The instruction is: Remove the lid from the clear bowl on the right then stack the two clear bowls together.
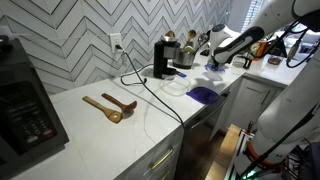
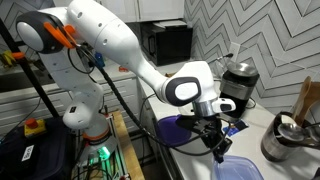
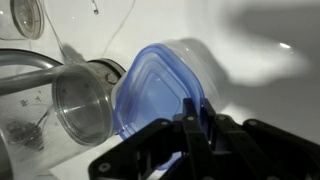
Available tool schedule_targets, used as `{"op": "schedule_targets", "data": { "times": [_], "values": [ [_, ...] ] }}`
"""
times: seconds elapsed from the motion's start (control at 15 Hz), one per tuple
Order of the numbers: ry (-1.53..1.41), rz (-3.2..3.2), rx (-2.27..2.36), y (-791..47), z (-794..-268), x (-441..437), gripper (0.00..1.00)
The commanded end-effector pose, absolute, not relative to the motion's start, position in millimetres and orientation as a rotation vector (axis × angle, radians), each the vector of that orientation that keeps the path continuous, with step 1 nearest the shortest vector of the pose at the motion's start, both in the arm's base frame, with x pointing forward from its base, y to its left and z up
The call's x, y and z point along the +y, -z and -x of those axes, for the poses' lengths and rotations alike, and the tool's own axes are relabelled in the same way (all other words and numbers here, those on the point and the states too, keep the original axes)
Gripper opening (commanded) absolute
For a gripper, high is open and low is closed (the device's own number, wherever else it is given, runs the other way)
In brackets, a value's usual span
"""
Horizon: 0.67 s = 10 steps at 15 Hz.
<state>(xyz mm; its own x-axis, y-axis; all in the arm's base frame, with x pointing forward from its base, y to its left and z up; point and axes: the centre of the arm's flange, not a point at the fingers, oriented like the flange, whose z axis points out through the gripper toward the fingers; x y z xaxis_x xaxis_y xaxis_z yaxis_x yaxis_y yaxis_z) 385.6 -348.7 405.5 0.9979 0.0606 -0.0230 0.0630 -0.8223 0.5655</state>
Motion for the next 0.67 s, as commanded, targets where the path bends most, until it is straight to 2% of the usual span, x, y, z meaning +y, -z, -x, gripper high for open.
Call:
{"op": "schedule_targets", "data": {
  "times": [0.0, 0.27, 0.6],
  "values": [
    [-0.028, -2.456, 0.107, -419, -383, -336, 0.08],
    [-0.057, -2.341, 0.173, -439, -390, -318, 0.02],
    [-0.102, -2.290, 0.271, -456, -402, -287, 0.02]
  ]
}}
